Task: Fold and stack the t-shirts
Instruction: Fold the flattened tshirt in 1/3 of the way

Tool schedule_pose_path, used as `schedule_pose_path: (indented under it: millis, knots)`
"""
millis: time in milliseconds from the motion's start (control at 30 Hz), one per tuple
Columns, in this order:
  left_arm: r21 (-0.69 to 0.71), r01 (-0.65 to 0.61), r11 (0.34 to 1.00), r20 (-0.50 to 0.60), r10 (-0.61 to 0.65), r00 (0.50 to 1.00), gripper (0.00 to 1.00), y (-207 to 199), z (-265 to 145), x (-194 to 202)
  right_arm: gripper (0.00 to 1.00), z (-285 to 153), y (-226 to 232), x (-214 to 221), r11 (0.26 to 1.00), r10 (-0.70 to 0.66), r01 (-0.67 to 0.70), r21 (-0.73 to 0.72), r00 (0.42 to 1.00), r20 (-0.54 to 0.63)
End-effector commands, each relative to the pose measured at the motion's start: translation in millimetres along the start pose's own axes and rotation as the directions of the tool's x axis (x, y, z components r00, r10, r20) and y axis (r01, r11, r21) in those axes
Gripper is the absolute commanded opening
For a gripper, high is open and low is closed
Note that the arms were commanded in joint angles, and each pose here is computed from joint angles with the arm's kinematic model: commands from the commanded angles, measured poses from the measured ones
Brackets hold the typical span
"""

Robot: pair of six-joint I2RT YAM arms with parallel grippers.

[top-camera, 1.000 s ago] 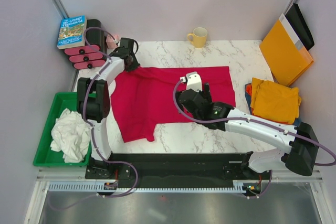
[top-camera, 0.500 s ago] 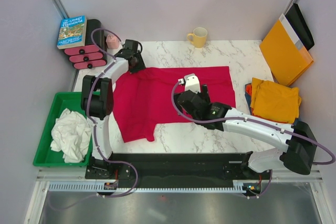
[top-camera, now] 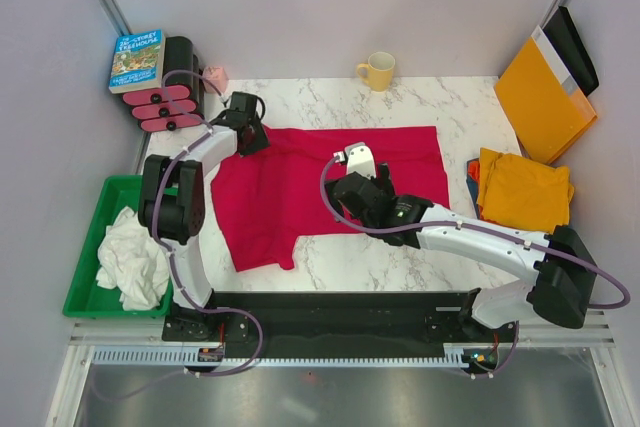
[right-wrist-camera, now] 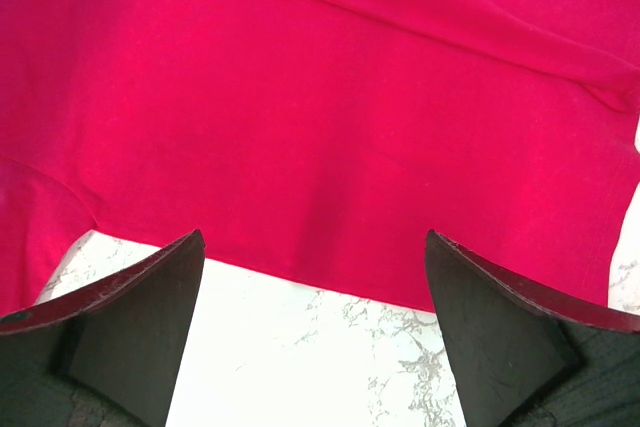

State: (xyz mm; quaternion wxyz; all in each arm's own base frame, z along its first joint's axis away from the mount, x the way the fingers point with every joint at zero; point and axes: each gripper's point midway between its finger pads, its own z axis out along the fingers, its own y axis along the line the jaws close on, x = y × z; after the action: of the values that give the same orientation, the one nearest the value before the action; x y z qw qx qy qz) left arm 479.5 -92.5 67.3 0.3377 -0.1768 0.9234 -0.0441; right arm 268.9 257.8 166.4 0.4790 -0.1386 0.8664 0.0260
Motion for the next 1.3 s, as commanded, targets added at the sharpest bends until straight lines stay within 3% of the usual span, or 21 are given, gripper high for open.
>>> schedule_pose_path:
  millis: [0,267,500,633,667,800,1267]
  knots:
    - [0.030,0.042,0.999,0.010,-0.043,0.999,0.41,-7,2,-4,0.98,-2,5,-11,0.999,0.031,-0.030,-0.017,0.999,0.034]
    - [-0.011,0.035,0.999,-0.025,-0.036,0.999,0.26,-6,23,-1,0.98,-3,1,-4,1.000,0.030,-0.030,-0.009,0.999,0.026]
    - [-0.060,0.025,0.998,-0.035,-0.027,0.999,0.36,2,29,1,0.98,-2,-2,-3,1.000,0.008,-0.008,0.009,1.000,0.022]
    - [-0.058,0.016,0.998,-0.033,-0.018,0.999,0.20,-2,35,-4,0.98,0,0,-3,1.000,0.001,-0.001,0.006,1.000,0.018]
    - [-0.060,0.019,0.998,-0.030,-0.021,0.999,0.10,-2,35,-5,0.98,0,1,-3,1.000,0.000,0.000,0.002,1.000,0.016]
    - [-0.027,0.025,0.999,0.007,-0.024,1.000,0.02,-11,27,-15,0.98,2,2,0,1.000,-0.007,0.006,0.001,1.000,0.010]
    - [0.124,-0.028,0.992,0.082,0.018,0.996,0.02,-70,11,-45,0.98,4,4,8,1.000,0.001,-0.001,-0.008,1.000,-0.012]
